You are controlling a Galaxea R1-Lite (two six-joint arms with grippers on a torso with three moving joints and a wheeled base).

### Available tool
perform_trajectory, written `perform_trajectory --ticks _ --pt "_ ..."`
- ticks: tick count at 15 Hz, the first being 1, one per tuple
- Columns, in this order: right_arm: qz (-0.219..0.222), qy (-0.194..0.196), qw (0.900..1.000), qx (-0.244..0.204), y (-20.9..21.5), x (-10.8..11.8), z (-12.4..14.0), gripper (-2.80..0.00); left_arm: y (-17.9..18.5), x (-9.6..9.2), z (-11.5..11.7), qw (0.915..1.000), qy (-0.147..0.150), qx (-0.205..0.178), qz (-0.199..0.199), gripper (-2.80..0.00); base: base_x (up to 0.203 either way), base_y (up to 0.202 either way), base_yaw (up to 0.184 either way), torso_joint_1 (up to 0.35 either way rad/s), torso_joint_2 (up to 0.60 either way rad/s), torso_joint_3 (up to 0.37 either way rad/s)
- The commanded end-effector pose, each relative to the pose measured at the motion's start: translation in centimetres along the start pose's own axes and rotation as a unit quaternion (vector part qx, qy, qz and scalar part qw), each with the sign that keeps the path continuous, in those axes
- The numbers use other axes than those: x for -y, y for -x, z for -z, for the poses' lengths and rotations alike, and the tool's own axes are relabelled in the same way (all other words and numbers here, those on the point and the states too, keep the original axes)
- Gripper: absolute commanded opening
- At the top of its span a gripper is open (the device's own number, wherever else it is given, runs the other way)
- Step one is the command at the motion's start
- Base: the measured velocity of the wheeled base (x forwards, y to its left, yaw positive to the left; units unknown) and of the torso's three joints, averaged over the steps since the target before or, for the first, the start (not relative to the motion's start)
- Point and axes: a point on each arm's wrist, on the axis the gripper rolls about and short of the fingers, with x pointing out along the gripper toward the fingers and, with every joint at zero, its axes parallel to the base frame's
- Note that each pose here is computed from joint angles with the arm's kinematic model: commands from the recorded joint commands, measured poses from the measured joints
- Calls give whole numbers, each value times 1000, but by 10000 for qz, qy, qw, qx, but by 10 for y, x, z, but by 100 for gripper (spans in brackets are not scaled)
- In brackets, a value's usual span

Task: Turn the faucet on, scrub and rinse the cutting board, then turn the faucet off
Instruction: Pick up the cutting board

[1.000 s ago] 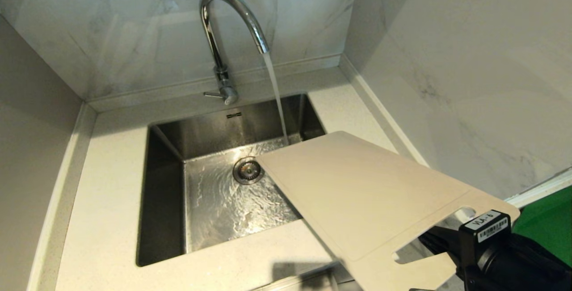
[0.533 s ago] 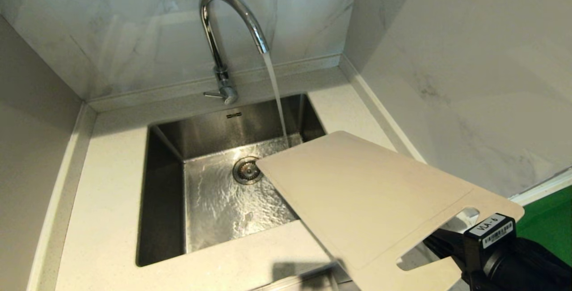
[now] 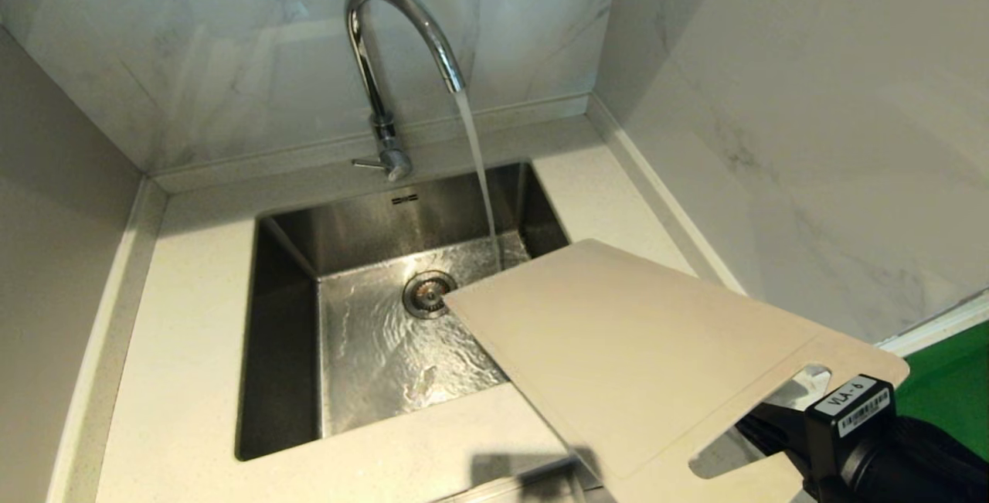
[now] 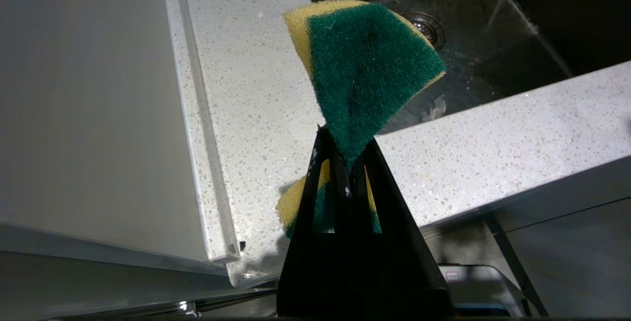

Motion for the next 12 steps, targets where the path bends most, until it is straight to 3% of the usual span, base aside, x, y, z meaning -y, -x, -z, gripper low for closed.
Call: perform_trajectory --ticks 1,12 --pt "-12 56 10000 59 0 -1 0 -280 0 0 1 10000 8 -14 -2 -280 0 0 0 0 0 0" --pt "-157 103 9998 82 -2 -8 -1 -280 0 0 1 10000 11 -19 -2 -280 0 0 0 0 0 0"
